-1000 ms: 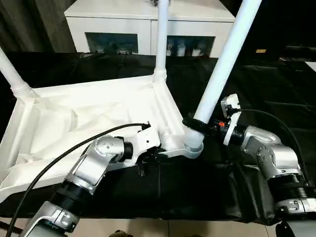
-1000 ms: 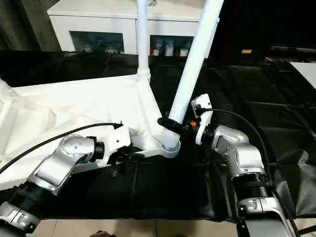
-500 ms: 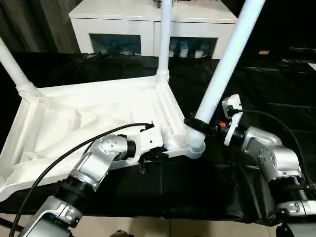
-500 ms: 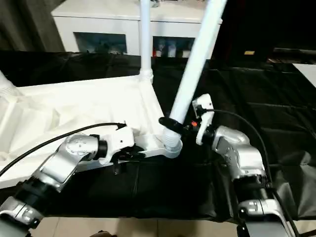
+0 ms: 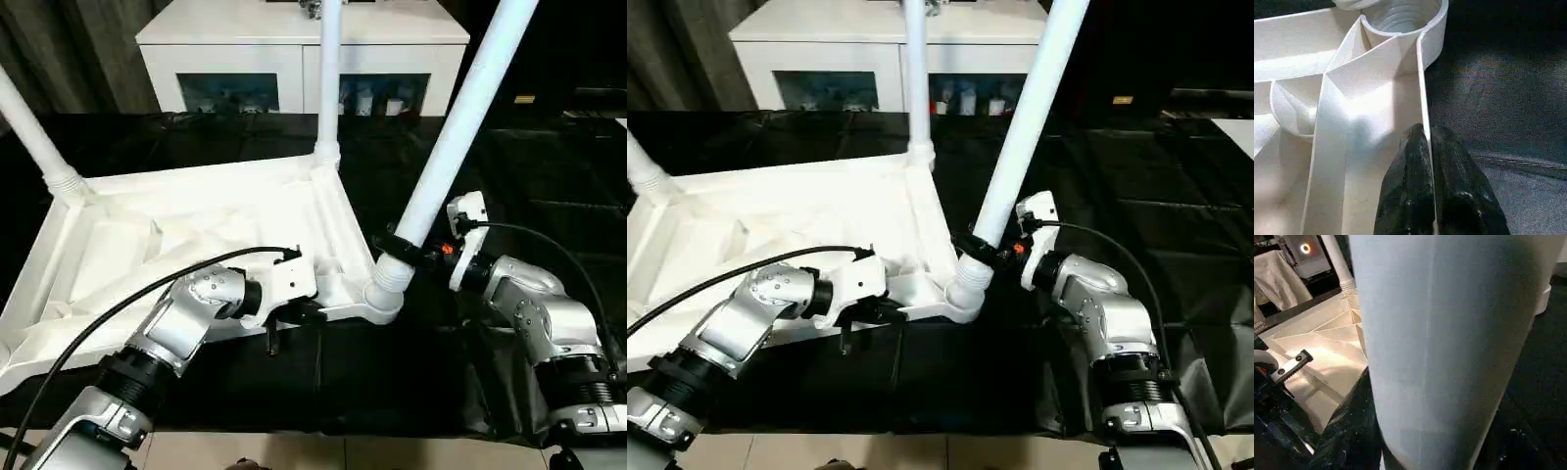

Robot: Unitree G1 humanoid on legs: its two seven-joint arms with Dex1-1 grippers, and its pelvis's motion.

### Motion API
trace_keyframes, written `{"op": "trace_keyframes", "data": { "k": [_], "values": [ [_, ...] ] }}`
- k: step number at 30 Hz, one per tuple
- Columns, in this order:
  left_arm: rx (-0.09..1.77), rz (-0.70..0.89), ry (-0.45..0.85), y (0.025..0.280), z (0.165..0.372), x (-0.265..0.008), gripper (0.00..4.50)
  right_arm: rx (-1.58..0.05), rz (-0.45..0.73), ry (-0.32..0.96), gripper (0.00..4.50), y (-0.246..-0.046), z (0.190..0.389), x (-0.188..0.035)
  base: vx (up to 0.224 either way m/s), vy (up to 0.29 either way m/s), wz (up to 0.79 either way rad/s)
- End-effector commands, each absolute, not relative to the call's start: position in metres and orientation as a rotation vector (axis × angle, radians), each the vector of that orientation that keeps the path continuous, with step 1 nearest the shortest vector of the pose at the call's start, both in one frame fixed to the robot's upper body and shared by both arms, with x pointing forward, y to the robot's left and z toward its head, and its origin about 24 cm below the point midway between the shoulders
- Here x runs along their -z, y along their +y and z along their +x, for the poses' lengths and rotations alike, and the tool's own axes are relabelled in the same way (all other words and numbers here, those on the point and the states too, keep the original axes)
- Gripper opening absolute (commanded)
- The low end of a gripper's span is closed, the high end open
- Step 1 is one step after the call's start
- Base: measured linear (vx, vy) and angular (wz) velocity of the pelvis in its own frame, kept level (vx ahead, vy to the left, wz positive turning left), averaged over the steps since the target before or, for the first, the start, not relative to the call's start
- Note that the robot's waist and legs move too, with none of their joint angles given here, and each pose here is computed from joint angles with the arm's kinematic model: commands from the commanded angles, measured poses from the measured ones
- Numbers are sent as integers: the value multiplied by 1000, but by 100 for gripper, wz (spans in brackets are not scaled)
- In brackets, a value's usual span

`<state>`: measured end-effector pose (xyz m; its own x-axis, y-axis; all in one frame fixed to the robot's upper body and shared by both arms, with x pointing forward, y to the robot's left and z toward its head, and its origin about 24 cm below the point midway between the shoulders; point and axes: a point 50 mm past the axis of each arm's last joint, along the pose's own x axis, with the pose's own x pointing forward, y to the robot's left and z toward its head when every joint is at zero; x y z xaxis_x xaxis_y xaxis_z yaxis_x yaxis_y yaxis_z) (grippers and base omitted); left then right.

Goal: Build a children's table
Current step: Insert table leg to table base

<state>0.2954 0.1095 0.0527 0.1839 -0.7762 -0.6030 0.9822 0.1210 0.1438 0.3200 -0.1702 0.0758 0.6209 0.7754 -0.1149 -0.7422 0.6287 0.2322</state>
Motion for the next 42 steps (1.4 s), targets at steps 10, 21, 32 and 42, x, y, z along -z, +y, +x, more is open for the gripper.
{"op": "trace_keyframes", "data": {
  "k": [10,21,32,42],
  "values": [
    [1348,620,496,116,288,-41,0,-976,187,239,186,-158,313,-77,0,0,0],
    [1326,623,496,120,288,-43,0,-1013,188,335,186,-157,306,-66,0,0,0],
    [1309,624,479,121,290,-45,0,-867,237,332,186,-160,306,-41,0,0,0],
    [1271,630,445,120,297,-48,0,-766,293,247,186,-165,297,-35,0,0,0]
  ]
}}
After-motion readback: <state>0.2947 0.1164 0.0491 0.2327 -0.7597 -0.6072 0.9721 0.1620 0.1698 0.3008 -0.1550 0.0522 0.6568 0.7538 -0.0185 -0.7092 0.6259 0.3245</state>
